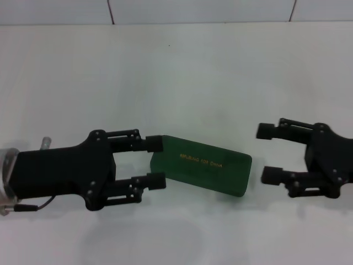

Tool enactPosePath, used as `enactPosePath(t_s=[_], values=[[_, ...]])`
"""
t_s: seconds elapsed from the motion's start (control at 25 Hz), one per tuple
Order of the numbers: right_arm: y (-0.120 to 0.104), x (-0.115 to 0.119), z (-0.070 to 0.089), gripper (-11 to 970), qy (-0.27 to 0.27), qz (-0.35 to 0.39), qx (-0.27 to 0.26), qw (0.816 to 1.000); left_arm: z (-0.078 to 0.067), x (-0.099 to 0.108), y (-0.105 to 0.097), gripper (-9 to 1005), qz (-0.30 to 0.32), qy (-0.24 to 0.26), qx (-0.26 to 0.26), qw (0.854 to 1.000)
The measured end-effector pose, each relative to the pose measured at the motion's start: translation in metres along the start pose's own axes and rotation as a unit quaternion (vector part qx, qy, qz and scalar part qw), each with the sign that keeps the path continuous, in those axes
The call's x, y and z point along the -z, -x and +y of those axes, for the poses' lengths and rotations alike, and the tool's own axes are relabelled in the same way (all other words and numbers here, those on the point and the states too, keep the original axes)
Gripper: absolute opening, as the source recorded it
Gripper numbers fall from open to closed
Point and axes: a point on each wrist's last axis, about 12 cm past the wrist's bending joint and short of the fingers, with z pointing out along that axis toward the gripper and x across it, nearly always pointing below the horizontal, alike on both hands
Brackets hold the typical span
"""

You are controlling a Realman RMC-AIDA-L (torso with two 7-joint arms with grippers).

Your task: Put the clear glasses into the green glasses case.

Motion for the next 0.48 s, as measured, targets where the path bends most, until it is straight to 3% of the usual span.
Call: enactPosePath(t_s=[0.08, 0.24, 0.48], values=[[-0.001, -0.007, -0.001, 852, 0.012, 0.000, 0.000, 1.000, 0.000, 0.000, -0.001, 639, 0.006, -0.002, 0.002, 1.000], [0.000, -0.022, -0.007, 853, 0.028, 0.008, -0.002, 1.000, 0.000, 0.002, 0.000, 639, 0.011, -0.002, 0.003, 1.000], [0.002, -0.025, -0.009, 852, 0.030, 0.006, 0.002, 1.000, -0.001, 0.003, -0.002, 639, 0.011, -0.001, 0.002, 1.000]])
